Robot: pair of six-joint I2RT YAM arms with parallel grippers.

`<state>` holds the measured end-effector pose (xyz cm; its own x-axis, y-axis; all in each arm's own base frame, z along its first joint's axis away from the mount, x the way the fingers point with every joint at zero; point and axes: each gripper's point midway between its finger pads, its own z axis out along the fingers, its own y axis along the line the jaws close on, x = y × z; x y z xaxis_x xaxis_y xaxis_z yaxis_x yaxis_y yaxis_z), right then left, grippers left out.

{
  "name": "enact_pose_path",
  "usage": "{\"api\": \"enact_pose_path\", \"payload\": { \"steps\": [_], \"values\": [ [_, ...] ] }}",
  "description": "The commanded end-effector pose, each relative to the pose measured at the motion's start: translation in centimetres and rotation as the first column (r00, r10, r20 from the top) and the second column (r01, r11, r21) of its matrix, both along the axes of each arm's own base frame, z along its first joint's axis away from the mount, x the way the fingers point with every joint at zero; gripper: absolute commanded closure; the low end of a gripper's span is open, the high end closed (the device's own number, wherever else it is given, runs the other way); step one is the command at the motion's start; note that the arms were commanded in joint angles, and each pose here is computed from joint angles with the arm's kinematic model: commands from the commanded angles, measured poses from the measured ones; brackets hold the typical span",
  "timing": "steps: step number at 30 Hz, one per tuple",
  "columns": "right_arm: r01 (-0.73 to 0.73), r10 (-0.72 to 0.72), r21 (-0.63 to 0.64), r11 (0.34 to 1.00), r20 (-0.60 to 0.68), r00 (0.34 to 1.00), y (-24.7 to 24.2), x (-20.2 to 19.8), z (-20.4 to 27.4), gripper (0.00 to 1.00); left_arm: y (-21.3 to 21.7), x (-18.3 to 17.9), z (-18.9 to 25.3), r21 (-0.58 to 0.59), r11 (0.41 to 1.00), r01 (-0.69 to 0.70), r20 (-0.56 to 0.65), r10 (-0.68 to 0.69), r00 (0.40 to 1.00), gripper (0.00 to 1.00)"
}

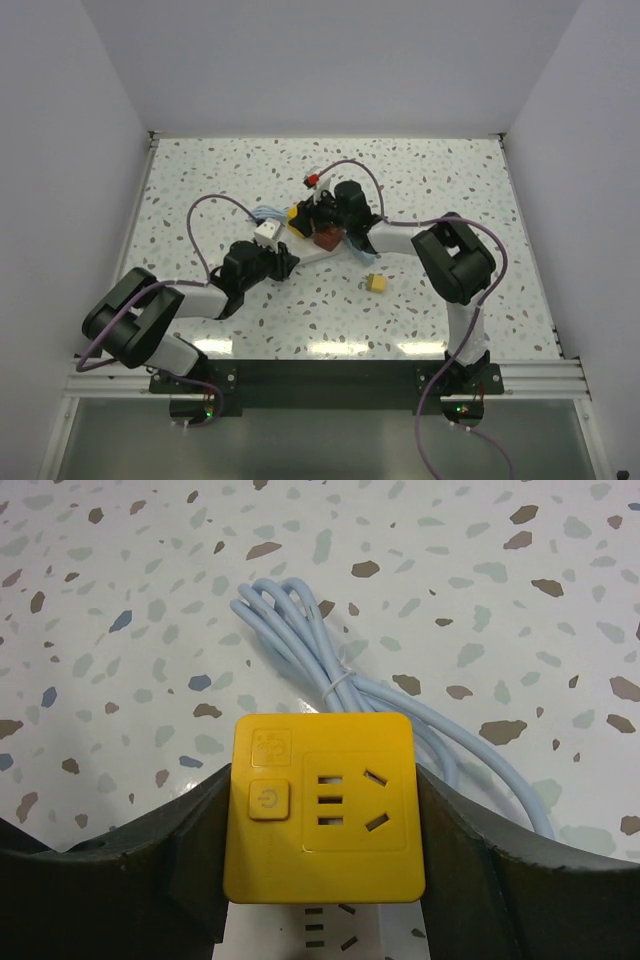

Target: Insert the plug

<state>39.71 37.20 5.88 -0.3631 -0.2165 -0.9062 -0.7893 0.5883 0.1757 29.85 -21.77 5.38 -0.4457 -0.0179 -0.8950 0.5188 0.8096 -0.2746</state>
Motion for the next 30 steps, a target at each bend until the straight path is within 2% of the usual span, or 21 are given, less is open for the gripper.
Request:
{"api": "enact_pose_path", "payload": {
  "steps": [1,14,30],
  "values": [
    [-0.209,-0.138,-0.421,0.883,-0.657,0.741,-9.1,-18.1,-19.4,1.00,2.3,-1.1,-3.1,0.100,0.994,-0.049,-0.086,0.058,0.995,0.73],
    [-0.246,-0.207,-0.469,0.848,-0.722,0.661,-10.7,-21.0,-22.4,1.00,3.2,-0.5,-2.8,0.116,0.987,-0.115,-0.076,0.124,0.989,0.76],
    [-0.341,-0.246,-0.498,0.797,-0.785,0.569,-11.5,-24.6,-24.8,1.00,3.0,0.5,-2.3,0.118,0.984,-0.136,-0.060,0.144,0.988,0.77]
  ]
}}
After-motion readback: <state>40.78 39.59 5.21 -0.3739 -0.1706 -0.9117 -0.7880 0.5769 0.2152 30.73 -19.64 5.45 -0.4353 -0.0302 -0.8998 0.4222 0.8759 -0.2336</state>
